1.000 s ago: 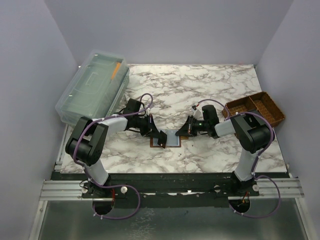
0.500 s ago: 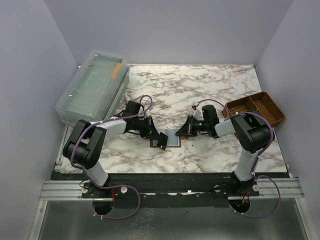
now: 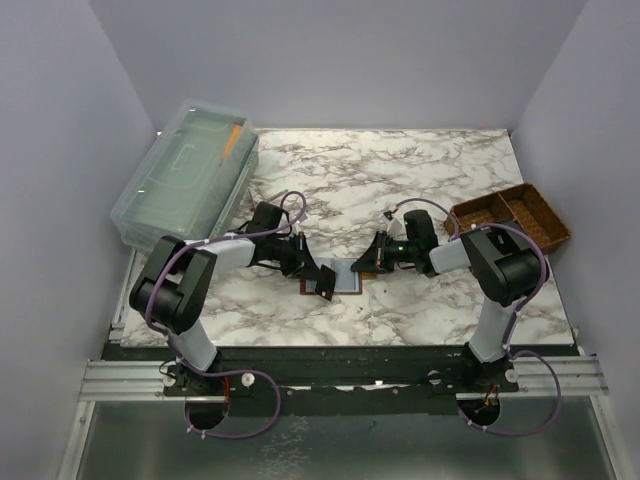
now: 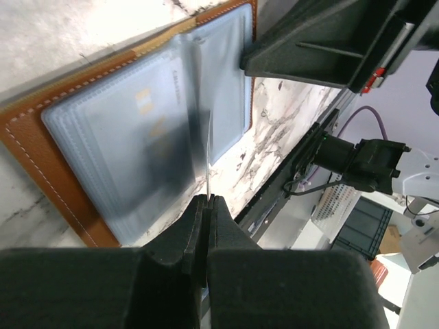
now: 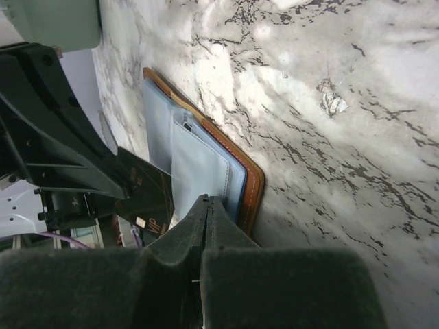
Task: Put the credit cards into the card holder
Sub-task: Insert the credit card into the card holder.
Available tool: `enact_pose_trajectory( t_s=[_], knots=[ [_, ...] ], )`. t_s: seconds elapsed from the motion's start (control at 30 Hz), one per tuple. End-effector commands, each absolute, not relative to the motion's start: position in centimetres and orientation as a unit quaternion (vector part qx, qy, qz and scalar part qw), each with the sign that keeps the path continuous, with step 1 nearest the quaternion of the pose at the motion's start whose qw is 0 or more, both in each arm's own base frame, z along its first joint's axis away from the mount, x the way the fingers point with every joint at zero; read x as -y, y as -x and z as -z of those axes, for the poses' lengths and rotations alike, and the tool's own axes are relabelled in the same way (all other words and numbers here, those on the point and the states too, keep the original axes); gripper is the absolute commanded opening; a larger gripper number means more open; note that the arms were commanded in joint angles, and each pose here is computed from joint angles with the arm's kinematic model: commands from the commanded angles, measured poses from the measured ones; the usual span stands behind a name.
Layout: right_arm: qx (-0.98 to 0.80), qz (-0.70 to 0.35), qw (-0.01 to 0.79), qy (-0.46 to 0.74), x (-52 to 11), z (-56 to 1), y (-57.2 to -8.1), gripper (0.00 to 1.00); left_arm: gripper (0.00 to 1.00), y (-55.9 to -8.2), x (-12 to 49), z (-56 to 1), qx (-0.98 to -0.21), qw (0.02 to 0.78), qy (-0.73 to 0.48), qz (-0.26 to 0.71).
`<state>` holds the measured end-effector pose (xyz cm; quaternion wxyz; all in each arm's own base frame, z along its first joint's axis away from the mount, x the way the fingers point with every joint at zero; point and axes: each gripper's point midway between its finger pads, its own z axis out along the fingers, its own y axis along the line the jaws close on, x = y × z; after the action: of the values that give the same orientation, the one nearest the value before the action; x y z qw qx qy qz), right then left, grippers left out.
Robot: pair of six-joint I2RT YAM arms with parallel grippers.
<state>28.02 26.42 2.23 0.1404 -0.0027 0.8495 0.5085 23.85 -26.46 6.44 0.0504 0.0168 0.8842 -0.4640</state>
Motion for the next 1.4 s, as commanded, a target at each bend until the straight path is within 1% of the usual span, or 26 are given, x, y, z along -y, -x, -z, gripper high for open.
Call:
enact_pose_trajectory(
  t_s=[0.0,0.17,0.47,0.67,0.87,0.97,1.13,1.33,1.37],
  knots=[
    [-0.860,-0.494,0.125,0.002,-26.1,-0.3,-27.1,0.00,0.00,-24.6,26.9,-6.0,-0.884,0.052,-0.018,0.464],
    [-0.861,-0.494,0.121,0.004,-26.0,0.0,-27.0,0.00,0.00,-25.0,26.7,-5.7,-0.888,0.065,-0.021,0.454],
    [-0.859,-0.497,0.125,0.008,-26.1,-0.1,-27.0,0.00,0.00,-27.2,26.5,-5.0,-0.897,0.110,-0.041,0.426],
    [-0.857,-0.500,0.124,0.009,-26.1,-0.2,-26.9,0.00,0.00,-27.6,27.5,-5.2,-0.888,0.101,-0.037,0.447],
    [-0.856,-0.502,0.125,0.009,-26.1,-0.2,-27.0,0.00,0.00,-27.4,28.3,-5.0,-0.881,0.111,-0.030,0.459],
    [-0.855,-0.504,0.125,0.009,-26.2,-0.2,-26.9,0.00,0.00,-27.6,28.4,-4.8,-0.880,0.126,-0.016,0.458],
    [-0.855,-0.504,0.124,0.008,-26.1,-0.1,-26.8,0.00,0.00,-27.5,28.6,-4.1,-0.878,0.124,0.017,0.462],
    [-0.857,-0.500,0.128,0.008,-26.0,-0.3,-26.7,0.00,0.00,-27.1,27.8,-3.0,-0.891,0.149,0.046,0.425],
    [-0.858,-0.496,0.131,0.008,-25.9,-0.3,-26.9,0.00,0.02,-26.9,27.5,-2.7,-0.895,0.154,0.052,0.415]
  ],
)
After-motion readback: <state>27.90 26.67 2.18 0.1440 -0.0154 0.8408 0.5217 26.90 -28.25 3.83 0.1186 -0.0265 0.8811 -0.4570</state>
